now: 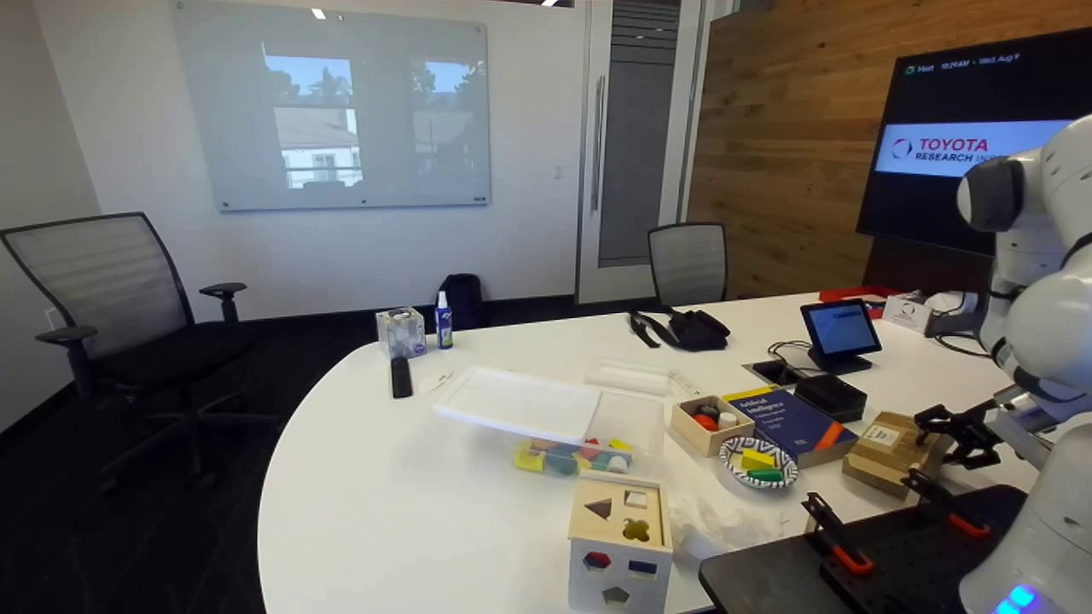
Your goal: Open the cardboard box
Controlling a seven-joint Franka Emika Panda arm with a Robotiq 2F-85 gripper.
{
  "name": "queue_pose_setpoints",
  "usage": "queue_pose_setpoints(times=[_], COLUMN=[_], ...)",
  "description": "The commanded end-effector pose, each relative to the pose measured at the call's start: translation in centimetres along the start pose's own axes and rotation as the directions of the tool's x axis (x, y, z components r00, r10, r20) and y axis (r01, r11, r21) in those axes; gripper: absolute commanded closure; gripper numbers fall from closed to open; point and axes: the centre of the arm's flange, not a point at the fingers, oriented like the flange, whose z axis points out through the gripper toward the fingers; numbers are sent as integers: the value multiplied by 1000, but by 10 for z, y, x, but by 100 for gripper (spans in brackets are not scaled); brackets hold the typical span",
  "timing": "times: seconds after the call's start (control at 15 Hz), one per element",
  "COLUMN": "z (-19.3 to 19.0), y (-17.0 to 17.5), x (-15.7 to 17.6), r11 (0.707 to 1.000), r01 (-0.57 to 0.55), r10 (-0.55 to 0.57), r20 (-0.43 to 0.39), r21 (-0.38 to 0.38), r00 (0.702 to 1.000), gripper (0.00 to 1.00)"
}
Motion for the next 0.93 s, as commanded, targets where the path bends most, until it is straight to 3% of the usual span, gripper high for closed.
queue_pose_setpoints(times=[0.0, 0.4, 0.87], z=[-28, -56, -50], y=[-55, -118, -170], x=[-6, 9, 4], r11=[999, 990, 977], r01=[48, 141, 212], r10=[-48, -142, -213], r20=[24, 65, 133], r21=[23, 14, 20], r00=[999, 988, 968], gripper=[68, 68, 68])
